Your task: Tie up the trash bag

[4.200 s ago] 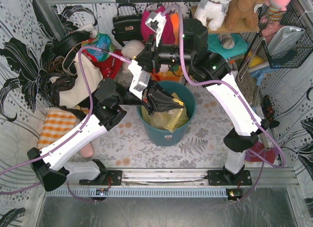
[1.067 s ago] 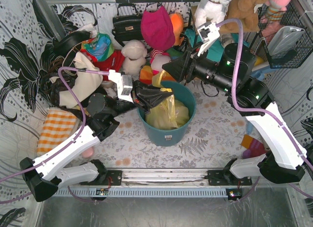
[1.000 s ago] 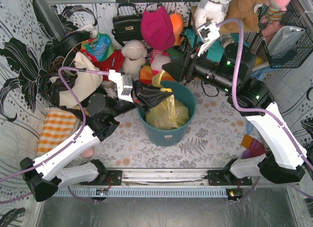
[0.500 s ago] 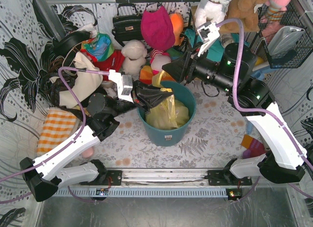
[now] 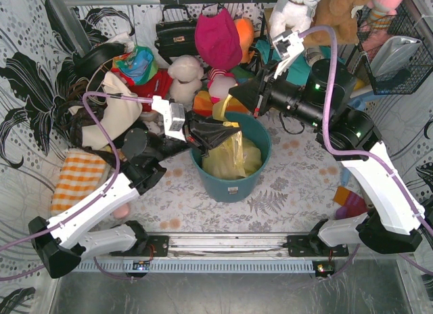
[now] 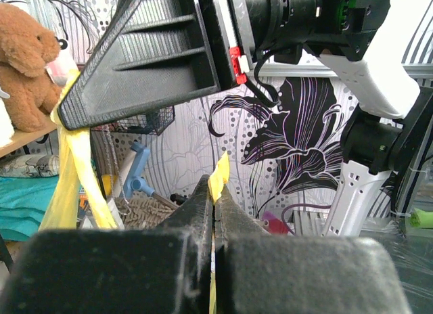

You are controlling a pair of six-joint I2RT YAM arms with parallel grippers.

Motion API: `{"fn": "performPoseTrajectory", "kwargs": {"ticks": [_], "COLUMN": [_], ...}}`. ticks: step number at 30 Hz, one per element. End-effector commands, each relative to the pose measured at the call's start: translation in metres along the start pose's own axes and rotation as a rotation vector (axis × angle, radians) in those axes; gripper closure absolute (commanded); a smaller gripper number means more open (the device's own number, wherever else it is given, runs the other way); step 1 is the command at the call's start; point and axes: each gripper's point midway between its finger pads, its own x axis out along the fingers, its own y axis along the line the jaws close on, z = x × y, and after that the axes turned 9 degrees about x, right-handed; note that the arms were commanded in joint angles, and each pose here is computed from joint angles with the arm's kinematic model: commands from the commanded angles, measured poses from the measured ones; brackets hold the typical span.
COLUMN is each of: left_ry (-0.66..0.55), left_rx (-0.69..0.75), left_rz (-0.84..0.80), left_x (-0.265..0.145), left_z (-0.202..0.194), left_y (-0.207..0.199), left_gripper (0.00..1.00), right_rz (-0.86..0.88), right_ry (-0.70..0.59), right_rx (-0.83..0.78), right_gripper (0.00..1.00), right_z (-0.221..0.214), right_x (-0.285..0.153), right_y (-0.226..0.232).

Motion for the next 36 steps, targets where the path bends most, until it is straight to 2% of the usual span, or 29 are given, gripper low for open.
{"fn": "performPoseTrajectory", "kwargs": {"ticks": [1, 9, 18, 28, 36], "left_ry": [-0.051, -0.123, -0.222, -0.210, -0.191], "left_rx": [0.029, 0.094, 0.112, 0.088, 0.079], "left_rz": [-0.012, 0.059, 0.232, 0.322, 0.335], "left_x": [0.007, 0.020, 0.007, -0.001, -0.003], "left_z": [0.017, 0.042, 0.057, 0.047, 0.040], "left_y": [0.001, 0.021, 0.046, 0.062, 0.065], "left_gripper": [1.00, 1.00, 1.00, 1.00, 1.00], "right_rz": [0.028, 0.056, -0.049, -0.058, 0.087], "right_ry": [-0.047, -0.050, -0.042, -0.006, 0.049], "right_rx": [-0.010, 0.017, 0.091, 0.208, 0.273], "right_gripper": [1.00, 1.00, 1.00, 1.00, 1.00], "right_z": [0.017, 0.022, 0.002, -0.035, -0.059], "right_x": [-0.003, -0.004, -0.025, -0.048, -0.050], "right_y": [0.011, 0.019, -0.003, -0.011, 0.009]}}
